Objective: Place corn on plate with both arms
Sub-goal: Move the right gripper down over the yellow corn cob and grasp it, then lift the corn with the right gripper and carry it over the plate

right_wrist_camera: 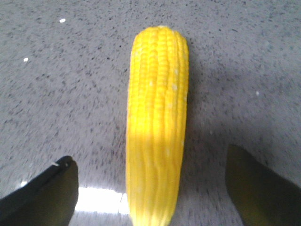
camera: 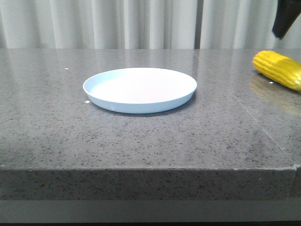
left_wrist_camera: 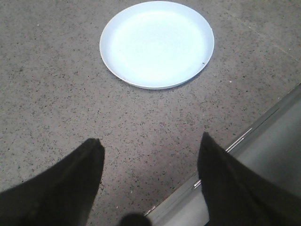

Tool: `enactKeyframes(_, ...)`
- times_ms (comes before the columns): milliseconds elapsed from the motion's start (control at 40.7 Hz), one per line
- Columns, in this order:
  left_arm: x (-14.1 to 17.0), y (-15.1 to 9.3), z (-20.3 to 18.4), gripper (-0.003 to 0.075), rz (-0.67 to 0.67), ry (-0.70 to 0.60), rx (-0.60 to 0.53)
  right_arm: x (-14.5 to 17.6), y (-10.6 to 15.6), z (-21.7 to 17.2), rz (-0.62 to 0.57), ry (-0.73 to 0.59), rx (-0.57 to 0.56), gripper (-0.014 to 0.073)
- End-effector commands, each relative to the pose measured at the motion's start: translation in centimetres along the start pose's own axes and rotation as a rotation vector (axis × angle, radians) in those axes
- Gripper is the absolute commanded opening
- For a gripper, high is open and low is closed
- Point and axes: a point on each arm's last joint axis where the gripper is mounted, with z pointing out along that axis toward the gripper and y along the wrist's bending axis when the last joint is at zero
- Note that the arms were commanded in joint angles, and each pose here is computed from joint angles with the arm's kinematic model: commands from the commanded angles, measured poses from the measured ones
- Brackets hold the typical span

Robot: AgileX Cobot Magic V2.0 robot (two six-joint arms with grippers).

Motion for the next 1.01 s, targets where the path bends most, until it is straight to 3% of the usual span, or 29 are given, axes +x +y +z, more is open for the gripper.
enactKeyframes(0, -1.1, 0.0, -0.7, 0.0421, -0.007, -0.101, 0.001, -2.0, 0.1, -0.3, -0.014, -0.079, -0.002, 0.0654)
enactKeyframes(393, -1.1, 0.0, -0.7, 0.0420, -0.007, -0.101, 0.001, -3.1, -0.2, 5.9, -0.008, 0.034, 0.000, 0.0630)
enactKeyframes(467, -1.1, 0.0, -0.7, 0.0421, -0.007, -0.101, 0.001, -2.9, -0.2, 6.0, -0.009, 0.058, -0.001, 0.0507)
enactKeyframes(566, -1.1, 0.0, -0.7, 0.0421, -0.007, -0.101, 0.001, -2.8, -0.2, 5.9, -0.010, 0.064, -0.001, 0.0278)
enactKeyframes(615, -1.1, 0.0, -0.7, 0.0421, -0.007, -0.101, 0.001, -2.9, -0.2, 5.8, -0.010, 0.063, -0.002, 0.0237)
enactKeyframes(811, -1.1, 0.0, -0.7, 0.0421, -0.007, -0.101, 0.001, -4.0, 1.0, 3.4, -0.025, 0.069, -0.031, 0.0239)
enactKeyframes(984, -1.1, 0.0, -0.7, 0.0420, -0.007, -0.101, 0.001, -5.0, 6.1, -0.5, -0.135, 0.034, -0.117, 0.0239)
